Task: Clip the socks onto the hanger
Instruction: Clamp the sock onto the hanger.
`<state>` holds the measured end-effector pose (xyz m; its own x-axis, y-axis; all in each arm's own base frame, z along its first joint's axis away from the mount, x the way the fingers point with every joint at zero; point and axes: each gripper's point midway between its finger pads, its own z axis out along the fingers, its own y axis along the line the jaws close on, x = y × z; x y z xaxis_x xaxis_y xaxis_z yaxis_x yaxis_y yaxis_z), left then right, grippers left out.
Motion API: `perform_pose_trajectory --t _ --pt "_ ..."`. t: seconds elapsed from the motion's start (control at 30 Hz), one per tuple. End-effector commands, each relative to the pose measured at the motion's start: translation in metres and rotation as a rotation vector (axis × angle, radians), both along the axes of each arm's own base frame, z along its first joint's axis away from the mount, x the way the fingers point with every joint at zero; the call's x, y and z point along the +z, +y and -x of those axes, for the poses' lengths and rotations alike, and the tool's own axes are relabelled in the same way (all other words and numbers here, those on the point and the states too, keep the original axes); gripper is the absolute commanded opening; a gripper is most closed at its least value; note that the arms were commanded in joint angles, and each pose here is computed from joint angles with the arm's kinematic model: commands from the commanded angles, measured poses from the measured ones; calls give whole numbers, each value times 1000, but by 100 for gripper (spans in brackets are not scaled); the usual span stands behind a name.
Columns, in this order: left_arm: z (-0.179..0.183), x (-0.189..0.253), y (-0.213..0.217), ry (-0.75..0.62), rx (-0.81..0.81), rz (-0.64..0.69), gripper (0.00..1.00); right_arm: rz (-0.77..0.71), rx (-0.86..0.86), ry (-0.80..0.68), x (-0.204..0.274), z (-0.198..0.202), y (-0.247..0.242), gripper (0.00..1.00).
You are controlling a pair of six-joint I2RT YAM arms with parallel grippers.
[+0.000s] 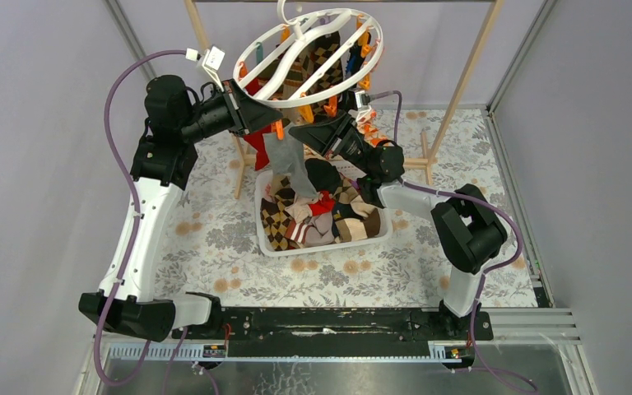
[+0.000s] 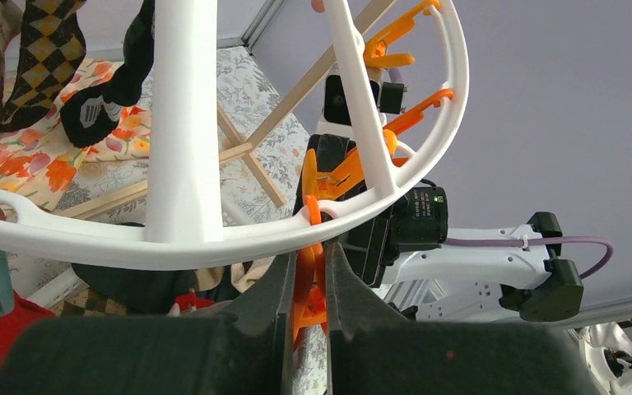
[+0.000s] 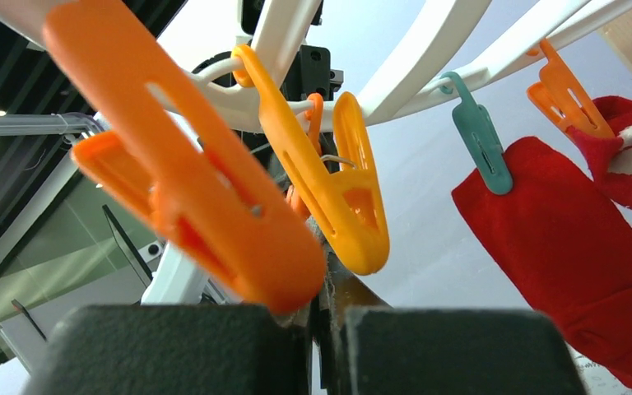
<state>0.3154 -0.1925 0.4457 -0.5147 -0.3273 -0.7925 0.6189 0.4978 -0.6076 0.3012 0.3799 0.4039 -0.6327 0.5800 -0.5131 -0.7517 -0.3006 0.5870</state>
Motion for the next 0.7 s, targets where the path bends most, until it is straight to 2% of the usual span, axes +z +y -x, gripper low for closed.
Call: perform_pose_trajectory --t 0.0,0.37,0.4,0.47,0.57,0.6,0.67 --pt "20 9 -6 -35 -81 15 1 -136 -18 -140 42 17 -13 0" --pt "19 9 -5 -37 -76 14 5 -160 -48 -143 47 13 -12 0" --pt "19 9 -5 -36 -74 13 8 -162 -44 -145 48 14 -12 0" --pt "19 9 -4 -43 -69 10 20 -162 -36 -146 48 16 -10 0" --pt "19 11 -2 -60 -50 4 29 -161 -31 -148 49 16 -10 0" --pt "19 12 -1 -66 -43 2 35 -162 -29 -148 49 17 -10 0" --pt "20 15 0 -83 -34 -3 43 -163 -27 -149 51 17 -10 4"
